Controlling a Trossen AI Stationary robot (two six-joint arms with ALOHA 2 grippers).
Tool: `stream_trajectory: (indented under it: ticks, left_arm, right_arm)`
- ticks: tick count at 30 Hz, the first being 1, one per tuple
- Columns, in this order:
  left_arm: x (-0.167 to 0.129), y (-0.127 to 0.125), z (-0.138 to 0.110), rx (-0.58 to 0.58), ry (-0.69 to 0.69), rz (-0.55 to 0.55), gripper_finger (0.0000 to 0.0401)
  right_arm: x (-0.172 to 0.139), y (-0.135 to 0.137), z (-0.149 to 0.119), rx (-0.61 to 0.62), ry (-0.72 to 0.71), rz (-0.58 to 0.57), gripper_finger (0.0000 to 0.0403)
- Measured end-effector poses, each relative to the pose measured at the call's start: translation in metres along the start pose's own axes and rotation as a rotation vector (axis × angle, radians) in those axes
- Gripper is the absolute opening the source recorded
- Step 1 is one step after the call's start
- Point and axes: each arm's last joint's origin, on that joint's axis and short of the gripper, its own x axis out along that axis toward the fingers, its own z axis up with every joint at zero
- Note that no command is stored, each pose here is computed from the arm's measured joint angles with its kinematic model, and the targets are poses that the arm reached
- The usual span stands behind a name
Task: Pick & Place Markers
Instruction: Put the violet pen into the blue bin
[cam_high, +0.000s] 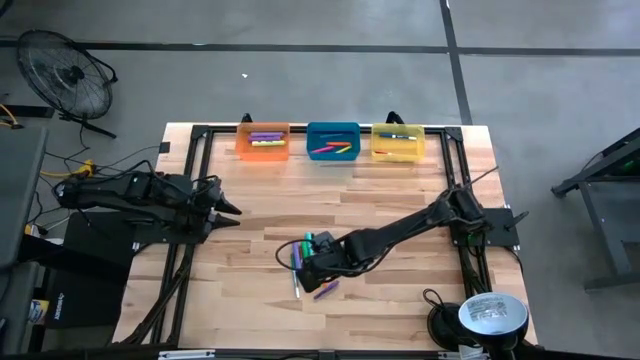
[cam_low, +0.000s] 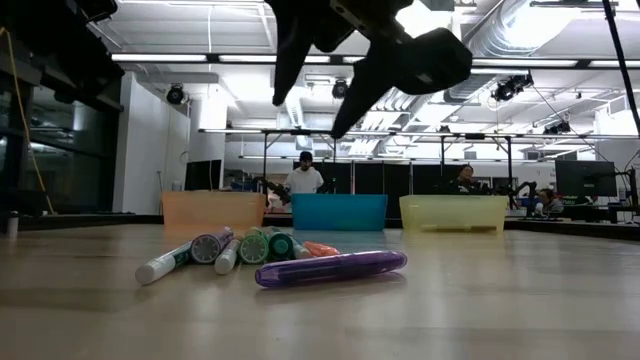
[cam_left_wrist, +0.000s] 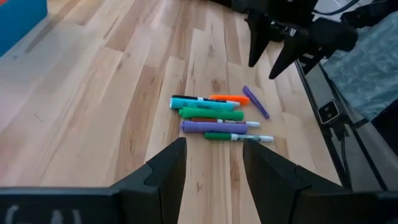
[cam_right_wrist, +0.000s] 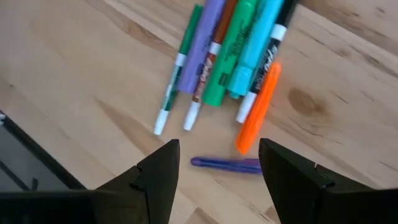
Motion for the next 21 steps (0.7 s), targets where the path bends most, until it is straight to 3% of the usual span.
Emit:
stream_trajectory:
  ticks: [6, 16, 21]
  left_arm:
    - [-0.003, 0.0, 0.0, 0.0, -0.016, -0.009, 0.0156]
    - [-0.003, 0.0, 0.0, 0.0, -0.019, -0.011, 0.0156]
    - [-0.003, 0.0, 0.0, 0.0, -0.019, -0.011, 0.0156]
  right_arm:
    - [0.004, -0.002, -0.004, -0.016, 0.01, -0.031, 0.0208]
    - [0.003, 0.007, -0.01, -0.059, 0.025, 0.053, 0.0208]
    - [-0.001, 0.012, -0.022, -0.147, 0.005, 0.074, 0.0208]
